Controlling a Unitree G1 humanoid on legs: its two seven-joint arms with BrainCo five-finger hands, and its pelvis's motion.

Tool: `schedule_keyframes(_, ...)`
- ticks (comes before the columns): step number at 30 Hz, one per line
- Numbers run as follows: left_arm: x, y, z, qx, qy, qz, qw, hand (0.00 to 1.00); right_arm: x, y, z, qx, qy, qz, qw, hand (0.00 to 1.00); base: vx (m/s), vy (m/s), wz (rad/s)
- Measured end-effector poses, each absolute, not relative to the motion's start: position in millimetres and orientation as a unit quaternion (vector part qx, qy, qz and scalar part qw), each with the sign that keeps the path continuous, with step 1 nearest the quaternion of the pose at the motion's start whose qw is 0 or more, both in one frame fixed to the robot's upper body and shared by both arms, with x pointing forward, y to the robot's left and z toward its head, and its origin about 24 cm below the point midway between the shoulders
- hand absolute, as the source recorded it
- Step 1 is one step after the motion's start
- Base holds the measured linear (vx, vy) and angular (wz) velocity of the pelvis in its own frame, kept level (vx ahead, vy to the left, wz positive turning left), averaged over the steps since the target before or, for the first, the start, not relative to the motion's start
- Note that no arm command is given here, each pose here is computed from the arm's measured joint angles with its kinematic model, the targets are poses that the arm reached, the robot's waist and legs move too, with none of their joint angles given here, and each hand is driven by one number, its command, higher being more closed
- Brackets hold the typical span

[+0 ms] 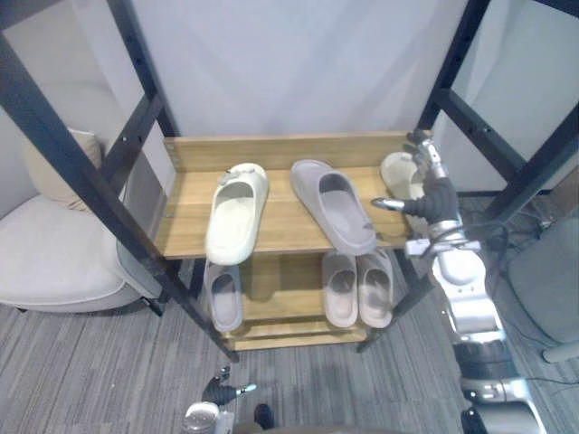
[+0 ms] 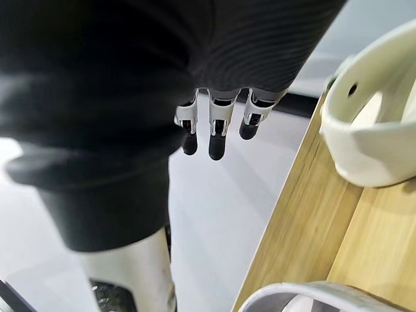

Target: Organize the slippers on the shoe rack

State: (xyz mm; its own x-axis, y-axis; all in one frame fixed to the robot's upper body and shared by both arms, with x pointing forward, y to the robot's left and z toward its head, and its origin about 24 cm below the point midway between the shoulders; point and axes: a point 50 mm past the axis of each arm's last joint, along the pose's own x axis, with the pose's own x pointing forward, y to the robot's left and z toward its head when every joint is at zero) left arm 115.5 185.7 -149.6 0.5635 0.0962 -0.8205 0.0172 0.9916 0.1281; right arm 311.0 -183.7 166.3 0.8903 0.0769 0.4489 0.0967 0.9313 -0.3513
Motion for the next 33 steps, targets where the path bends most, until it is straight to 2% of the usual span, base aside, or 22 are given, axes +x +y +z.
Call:
schedule_keyframes(11, 125, 185, -145, 0.048, 0.448, 0.030, 0.892, 0.00, 344, -177, 171, -0.237, -0.194, -0.008, 0.952, 0.00, 0.02, -0.005, 0.06)
schedule_keyframes(23, 130, 185, -141, 0.043, 0.436, 0.032, 0.898, 0.00, 363, -168, 183, -0.262, -0.186, -0.006, 0.947, 0.00, 0.01, -0.001, 0.02)
schedule_keyframes(24, 132, 185, -140, 0.043, 0.432, 0.032, 0.900, 0.00, 366, -167, 187, -0.263, -0.189, -0.005, 0.946, 1.00, -0.02, -0.004, 0.06)
schedule_keyframes(33, 135, 187, -138, 0.034, 0.426, 0.038, 0.903, 0.00, 376, -152, 202, -0.277, -0.196, 0.025, 0.940, 1.00, 0.01, -0.001, 0.03)
